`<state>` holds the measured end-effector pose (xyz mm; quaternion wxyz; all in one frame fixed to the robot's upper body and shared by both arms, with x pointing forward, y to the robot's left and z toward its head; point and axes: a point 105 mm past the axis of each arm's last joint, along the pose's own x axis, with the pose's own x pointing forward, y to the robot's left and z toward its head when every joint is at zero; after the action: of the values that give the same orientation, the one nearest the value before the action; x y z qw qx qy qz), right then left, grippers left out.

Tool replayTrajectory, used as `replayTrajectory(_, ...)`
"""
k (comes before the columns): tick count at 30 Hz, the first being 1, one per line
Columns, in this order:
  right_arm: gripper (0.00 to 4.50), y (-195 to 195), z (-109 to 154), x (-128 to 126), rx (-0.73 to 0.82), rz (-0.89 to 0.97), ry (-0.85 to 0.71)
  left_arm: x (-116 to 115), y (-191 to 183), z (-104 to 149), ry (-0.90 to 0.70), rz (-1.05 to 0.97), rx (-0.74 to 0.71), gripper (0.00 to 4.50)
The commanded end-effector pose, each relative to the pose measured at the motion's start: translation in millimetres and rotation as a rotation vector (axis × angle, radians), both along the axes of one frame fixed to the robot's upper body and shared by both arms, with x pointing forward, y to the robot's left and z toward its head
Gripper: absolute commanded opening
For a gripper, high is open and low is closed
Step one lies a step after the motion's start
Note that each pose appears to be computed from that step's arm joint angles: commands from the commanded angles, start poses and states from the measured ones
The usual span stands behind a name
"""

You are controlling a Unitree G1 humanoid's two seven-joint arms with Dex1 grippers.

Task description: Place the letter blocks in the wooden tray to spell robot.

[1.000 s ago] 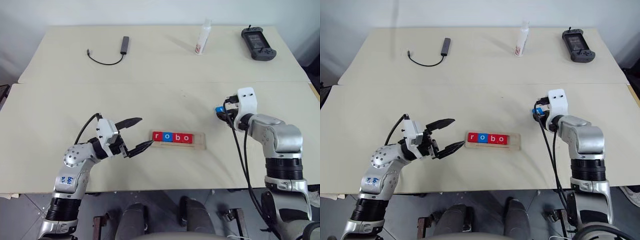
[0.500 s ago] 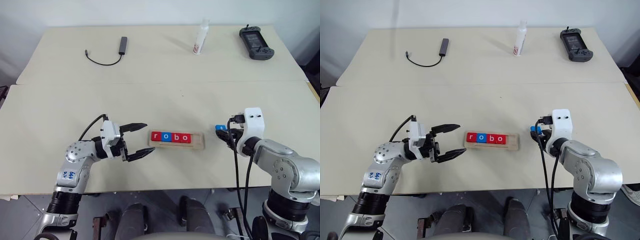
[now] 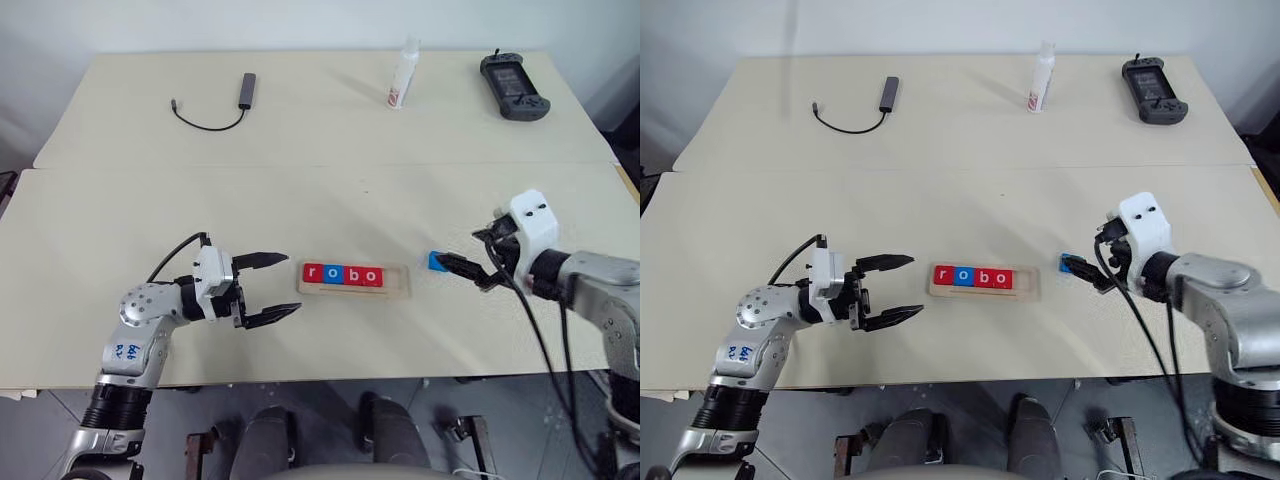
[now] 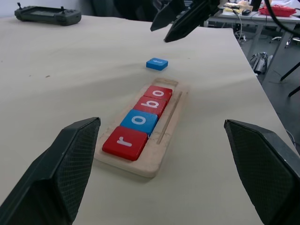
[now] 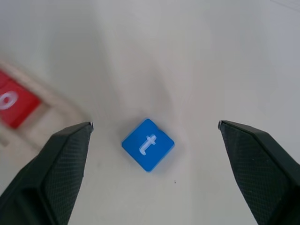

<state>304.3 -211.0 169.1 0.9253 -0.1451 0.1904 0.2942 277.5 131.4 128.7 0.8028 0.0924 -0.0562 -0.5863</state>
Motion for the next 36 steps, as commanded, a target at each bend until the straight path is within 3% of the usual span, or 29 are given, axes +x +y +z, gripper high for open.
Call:
replayTrajectory(1,4.49,6,1,-10,-0.102,0.336,-0.028,-9,3,6,-0.031,-0.015,0.013,4.50)
replayTrajectory(7,4.49,-12,-19,9,-0.253,0.510,0.021,-15,1,6,-0.027,-0.016,0.022,4.50)
replayTrajectory(14,4.49,-16,-36,41,-0.271,0.519,0.062,-17,-8,11,-0.033,-0.031,0.023,4.50)
replayTrajectory(18,4.49,-14,-43,45,-0.255,0.533,0.103,-18,-6,12,-0.036,-0.024,0.026,4.50)
replayTrajectory(27,1.57,-17,-36,40,-0.252,0.559,0.133,-18,-4,12,-0.038,-0.006,0.025,4.50)
replayTrajectory(36,1.46,33,-6,18,-0.155,0.715,0.104,-20,-6,9,-0.027,-0.002,0.017,4.50)
